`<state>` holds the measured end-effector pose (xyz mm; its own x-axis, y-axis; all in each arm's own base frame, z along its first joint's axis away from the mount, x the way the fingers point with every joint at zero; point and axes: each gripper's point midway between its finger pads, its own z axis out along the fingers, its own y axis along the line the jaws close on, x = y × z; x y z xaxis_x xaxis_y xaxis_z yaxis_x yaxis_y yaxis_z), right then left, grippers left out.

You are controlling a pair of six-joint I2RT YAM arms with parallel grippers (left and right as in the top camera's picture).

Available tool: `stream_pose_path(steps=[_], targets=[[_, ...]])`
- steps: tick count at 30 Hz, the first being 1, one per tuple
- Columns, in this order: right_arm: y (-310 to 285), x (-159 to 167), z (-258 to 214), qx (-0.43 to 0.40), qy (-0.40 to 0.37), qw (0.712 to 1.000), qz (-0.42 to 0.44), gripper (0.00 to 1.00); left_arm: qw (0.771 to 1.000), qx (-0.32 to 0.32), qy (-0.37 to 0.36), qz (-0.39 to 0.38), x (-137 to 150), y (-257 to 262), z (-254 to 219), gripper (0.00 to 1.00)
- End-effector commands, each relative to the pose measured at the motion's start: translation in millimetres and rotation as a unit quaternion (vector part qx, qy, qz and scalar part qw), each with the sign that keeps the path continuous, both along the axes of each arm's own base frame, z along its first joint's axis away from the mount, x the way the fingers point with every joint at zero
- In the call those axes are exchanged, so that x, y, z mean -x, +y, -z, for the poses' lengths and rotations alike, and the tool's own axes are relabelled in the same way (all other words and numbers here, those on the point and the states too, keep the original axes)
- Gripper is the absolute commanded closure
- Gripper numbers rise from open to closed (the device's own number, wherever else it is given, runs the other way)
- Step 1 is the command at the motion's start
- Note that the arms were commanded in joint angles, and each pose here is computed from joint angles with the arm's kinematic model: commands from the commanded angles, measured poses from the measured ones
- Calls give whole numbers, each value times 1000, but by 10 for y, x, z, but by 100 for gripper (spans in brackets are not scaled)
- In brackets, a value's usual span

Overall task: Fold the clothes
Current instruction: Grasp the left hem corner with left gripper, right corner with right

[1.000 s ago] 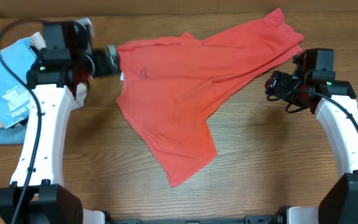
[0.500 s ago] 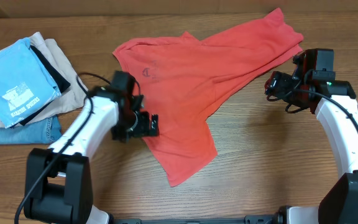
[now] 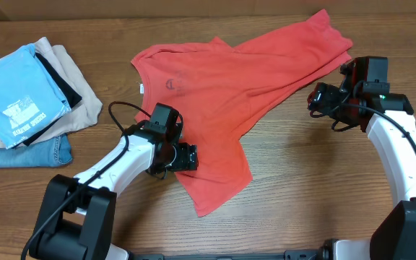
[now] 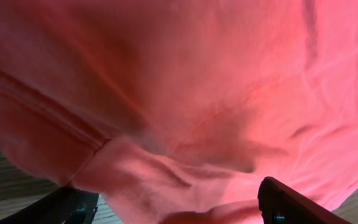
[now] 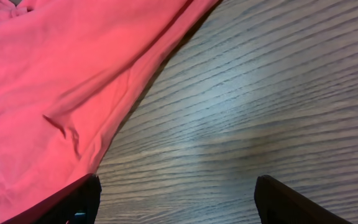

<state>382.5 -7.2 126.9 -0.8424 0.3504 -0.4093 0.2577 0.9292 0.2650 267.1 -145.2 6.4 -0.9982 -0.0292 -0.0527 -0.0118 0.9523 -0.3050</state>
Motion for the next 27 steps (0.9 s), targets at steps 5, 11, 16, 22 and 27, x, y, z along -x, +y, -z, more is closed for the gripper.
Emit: stream_pose_path(steps=[5, 11, 16, 22, 27], targets=[[-24, -37, -85, 3, -12, 1000, 6, 17, 998, -45, 31, -36, 193, 184, 314, 88], [-25, -38, -86, 4, -12, 1000, 6, 17, 990, -115, 44, -74, 191, 611, 207, 96], [-28, -60, -86, 4, -16, 1000, 6, 13, 979, -156, 22, -128, 59, 1200, -178, 96], [-32, -119, -26, 4, -16, 1000, 6, 12, 976, -76, -63, -193, -285, 1496, -697, 96], [-112, -149, 203, 24, 10, 1000, 12, 12, 976, -70, -86, -188, -343, 1544, -771, 96]])
